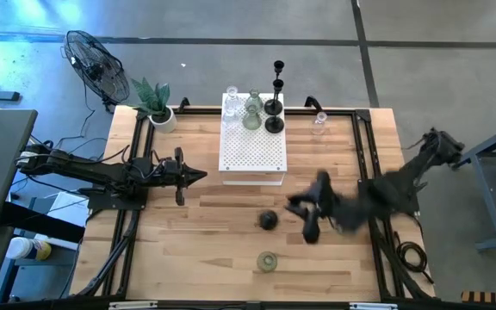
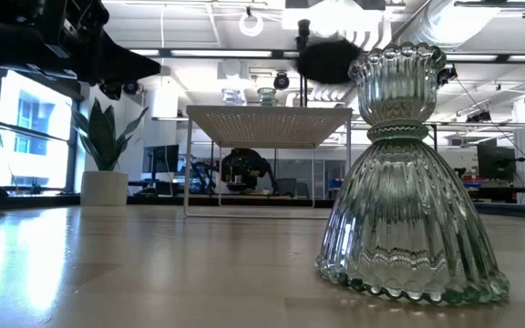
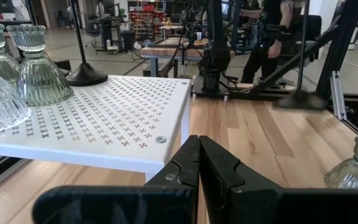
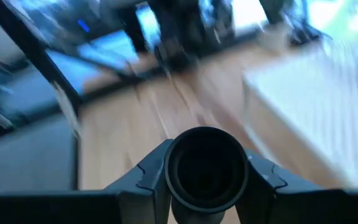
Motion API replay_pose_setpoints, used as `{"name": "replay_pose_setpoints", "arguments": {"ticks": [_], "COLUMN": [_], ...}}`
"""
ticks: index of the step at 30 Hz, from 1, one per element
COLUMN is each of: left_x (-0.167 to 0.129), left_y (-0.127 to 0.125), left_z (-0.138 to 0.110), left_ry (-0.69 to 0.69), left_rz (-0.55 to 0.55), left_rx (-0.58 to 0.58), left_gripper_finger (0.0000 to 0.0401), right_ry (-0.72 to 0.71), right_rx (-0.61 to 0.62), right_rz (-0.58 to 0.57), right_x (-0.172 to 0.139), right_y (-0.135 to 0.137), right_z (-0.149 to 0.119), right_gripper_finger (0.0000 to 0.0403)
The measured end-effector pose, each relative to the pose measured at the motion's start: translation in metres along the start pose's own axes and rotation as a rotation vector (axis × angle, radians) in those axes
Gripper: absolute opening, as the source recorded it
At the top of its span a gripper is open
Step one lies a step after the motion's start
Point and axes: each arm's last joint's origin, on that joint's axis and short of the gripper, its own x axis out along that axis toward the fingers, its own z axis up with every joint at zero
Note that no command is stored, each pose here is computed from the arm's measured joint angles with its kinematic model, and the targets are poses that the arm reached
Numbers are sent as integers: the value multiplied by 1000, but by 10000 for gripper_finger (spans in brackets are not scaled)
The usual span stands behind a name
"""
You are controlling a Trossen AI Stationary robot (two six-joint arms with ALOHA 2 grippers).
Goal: Pick & Place candle stick holders
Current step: Put the black candle holder on the shelf aligned with the black candle holders
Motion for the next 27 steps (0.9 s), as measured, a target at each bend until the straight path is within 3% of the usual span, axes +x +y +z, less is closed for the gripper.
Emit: {"name": "replay_pose_setpoints", "arguments": {"ticks": [4, 14, 20, 27], "left_x": [0, 0, 0, 0], "left_y": [0, 0, 0, 0], "left_z": [0, 0, 0, -1], "left_ry": [0, 1, 1, 9], "left_rz": [0, 1, 1, 3], "left_rx": [12, 22, 22, 23], "left_gripper_finger": [1, 1, 1, 1], "right_ry": [-76, 40, 123, 185], "right_rx": [-32, -140, -144, -104], "right_rz": [89, -170, -208, -189], "right_x": [13, 17, 42, 60], "right_y": [-35, -116, -150, -173], "right_z": [49, 132, 156, 158], "right_gripper_finger": [122, 122, 122, 122]}}
